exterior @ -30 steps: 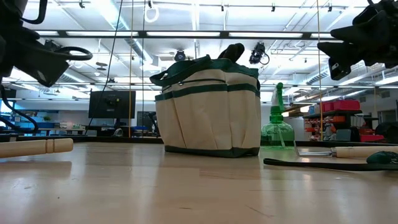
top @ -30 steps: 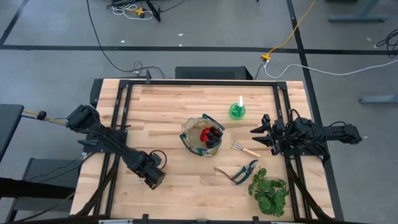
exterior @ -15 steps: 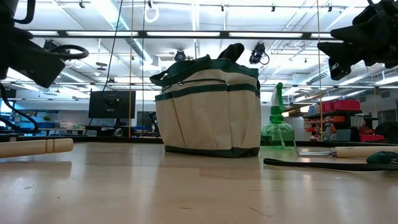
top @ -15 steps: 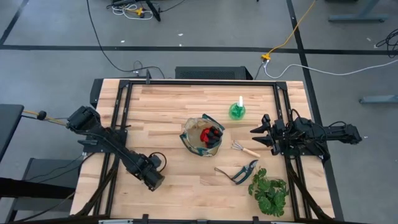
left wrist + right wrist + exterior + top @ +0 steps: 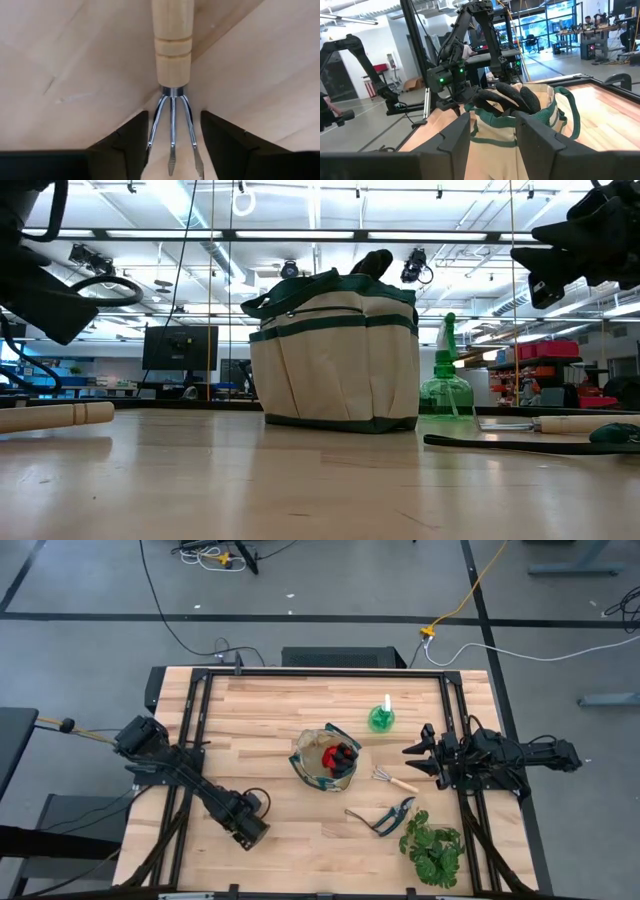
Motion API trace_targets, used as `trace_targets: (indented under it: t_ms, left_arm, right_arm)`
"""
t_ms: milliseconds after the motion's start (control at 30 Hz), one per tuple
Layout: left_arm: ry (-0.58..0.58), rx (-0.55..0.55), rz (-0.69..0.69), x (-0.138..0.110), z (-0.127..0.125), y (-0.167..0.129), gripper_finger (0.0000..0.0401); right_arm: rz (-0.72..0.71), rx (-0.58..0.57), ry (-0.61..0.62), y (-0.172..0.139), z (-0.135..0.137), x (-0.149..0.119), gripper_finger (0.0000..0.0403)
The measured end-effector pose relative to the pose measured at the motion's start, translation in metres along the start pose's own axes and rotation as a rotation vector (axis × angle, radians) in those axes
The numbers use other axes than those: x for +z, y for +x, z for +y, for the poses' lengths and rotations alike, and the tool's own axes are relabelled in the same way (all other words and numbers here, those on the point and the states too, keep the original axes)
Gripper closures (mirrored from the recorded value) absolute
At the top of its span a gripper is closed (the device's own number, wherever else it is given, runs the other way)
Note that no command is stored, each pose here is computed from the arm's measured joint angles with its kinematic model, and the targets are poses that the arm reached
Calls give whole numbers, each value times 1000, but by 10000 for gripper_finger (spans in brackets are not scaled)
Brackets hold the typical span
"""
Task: Pick & Place Garden tools in Gardening bag
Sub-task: Put the left brown hand rake into the green gardening bag
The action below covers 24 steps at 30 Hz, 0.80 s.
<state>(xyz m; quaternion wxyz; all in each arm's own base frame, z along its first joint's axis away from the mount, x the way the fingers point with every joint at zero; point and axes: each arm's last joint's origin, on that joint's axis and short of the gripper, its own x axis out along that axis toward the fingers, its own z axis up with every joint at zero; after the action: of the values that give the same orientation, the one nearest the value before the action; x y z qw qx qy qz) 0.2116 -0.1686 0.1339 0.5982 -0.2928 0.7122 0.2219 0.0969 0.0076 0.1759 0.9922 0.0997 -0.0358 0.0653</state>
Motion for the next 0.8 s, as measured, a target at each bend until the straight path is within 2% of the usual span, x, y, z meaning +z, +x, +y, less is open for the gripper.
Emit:
trace_targets:
  t_ms: [367, 800]
  left_arm:
    - [6, 2, 49, -2, 1, 0, 388]
    - [21, 1, 7, -2, 1, -7, 398]
  right_arm:
    - [0, 0, 0, 0, 0, 0, 243]
    - [0, -2, 0, 0, 0, 0, 243]
